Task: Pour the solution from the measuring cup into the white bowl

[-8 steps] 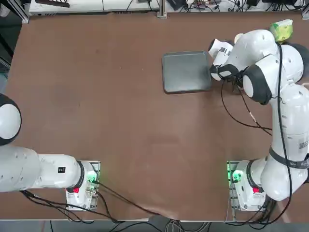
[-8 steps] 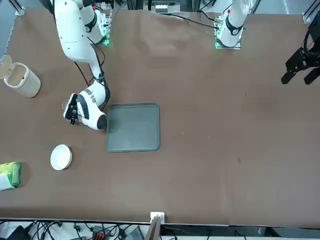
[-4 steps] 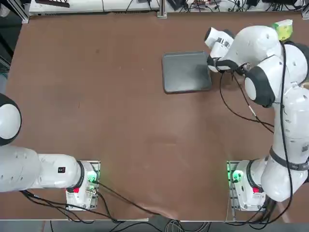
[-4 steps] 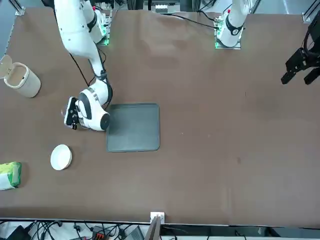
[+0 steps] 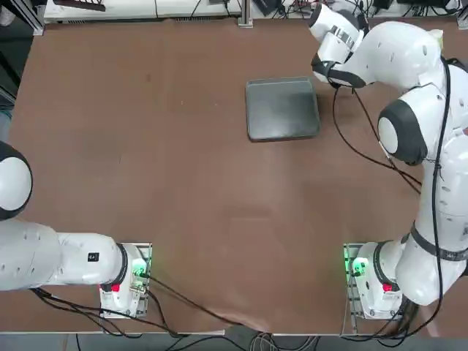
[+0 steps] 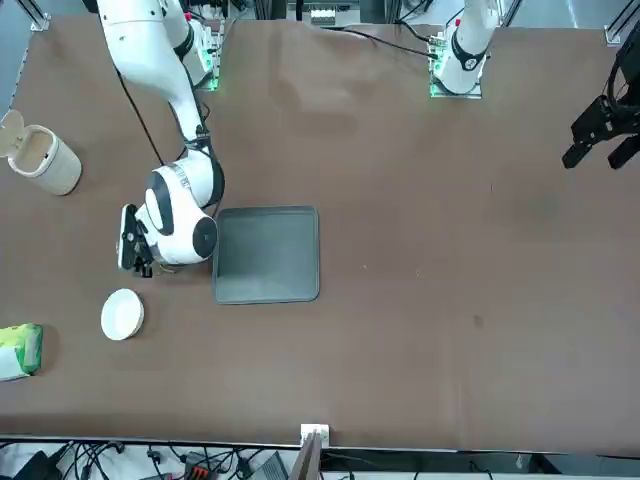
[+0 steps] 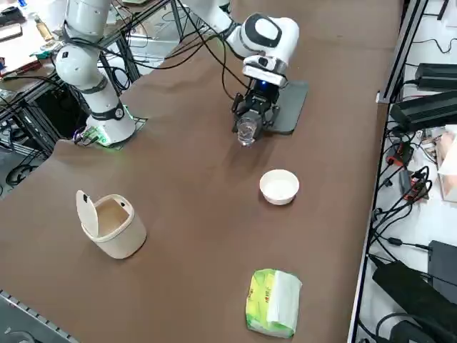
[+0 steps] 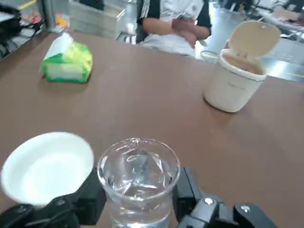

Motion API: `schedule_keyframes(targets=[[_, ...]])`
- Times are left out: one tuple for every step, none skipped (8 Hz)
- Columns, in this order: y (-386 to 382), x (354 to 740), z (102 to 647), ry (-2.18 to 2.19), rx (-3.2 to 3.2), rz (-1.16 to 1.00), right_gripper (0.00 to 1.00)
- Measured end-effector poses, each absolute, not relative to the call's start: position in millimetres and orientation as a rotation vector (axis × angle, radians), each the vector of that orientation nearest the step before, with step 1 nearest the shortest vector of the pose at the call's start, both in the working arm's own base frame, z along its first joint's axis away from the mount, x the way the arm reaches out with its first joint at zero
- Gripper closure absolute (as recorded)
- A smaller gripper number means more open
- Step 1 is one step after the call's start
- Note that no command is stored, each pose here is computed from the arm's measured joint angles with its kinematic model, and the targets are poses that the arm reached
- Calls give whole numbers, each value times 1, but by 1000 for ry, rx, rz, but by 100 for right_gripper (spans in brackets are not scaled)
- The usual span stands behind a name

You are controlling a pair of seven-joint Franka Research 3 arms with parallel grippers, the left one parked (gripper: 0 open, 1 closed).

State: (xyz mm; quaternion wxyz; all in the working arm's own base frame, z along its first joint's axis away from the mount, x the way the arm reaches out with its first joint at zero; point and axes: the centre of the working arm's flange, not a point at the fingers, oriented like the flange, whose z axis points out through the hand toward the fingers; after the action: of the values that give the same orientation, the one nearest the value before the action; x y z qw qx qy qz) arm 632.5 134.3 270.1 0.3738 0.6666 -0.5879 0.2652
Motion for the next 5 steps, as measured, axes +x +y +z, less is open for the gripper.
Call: schedule_keyframes(targets=[[139, 642, 280, -1497, 1783, 641, 27], [140, 651, 288, -1481, 1865, 604, 27], [137, 659, 293, -1452, 1937, 582, 27], [131, 666, 295, -1420, 1997, 568, 27], [123, 671, 294, -1392, 2042, 558, 27]])
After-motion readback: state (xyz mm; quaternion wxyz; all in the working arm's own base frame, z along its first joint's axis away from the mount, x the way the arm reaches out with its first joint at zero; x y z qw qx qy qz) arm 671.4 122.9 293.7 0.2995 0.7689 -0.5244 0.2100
